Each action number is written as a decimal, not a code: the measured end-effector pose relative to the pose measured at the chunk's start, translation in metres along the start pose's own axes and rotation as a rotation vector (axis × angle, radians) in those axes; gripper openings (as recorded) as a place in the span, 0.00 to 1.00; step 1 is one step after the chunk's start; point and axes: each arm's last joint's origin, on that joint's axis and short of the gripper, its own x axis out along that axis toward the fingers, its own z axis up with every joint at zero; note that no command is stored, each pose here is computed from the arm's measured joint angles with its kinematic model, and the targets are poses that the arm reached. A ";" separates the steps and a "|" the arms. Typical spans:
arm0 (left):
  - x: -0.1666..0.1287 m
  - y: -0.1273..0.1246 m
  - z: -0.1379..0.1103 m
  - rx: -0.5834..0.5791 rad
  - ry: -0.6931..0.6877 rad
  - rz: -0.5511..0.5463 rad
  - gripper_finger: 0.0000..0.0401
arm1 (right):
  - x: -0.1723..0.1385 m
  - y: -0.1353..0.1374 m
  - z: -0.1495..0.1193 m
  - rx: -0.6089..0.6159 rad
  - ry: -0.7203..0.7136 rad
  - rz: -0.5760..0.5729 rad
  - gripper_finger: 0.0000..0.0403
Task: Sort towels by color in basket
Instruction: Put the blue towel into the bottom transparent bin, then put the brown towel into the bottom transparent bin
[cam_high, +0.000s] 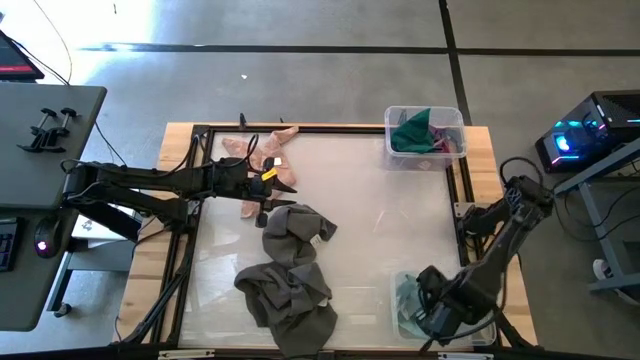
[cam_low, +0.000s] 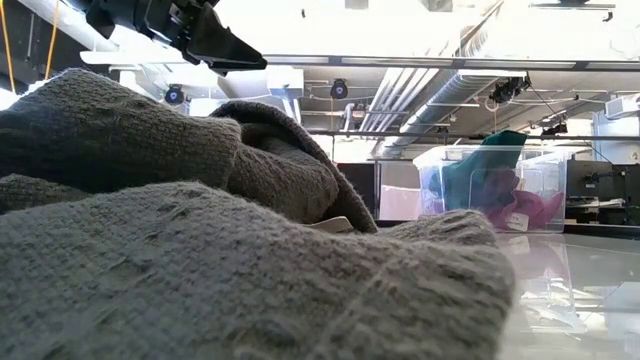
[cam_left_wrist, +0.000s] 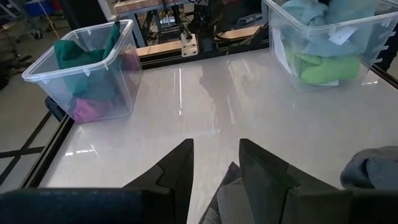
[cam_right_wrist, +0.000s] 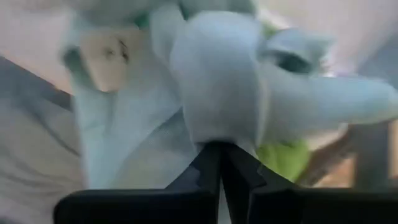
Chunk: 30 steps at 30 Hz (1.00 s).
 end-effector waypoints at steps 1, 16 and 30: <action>0.000 0.000 0.000 0.000 0.000 0.001 0.29 | 0.010 0.001 0.001 0.001 0.024 0.003 0.01; 0.000 0.001 0.000 0.008 0.000 0.013 0.29 | 0.035 -0.007 0.009 0.032 0.039 -0.043 0.13; 0.000 0.001 0.000 -0.009 -0.001 0.021 0.29 | -0.085 -0.009 0.021 -0.088 -0.471 0.153 0.33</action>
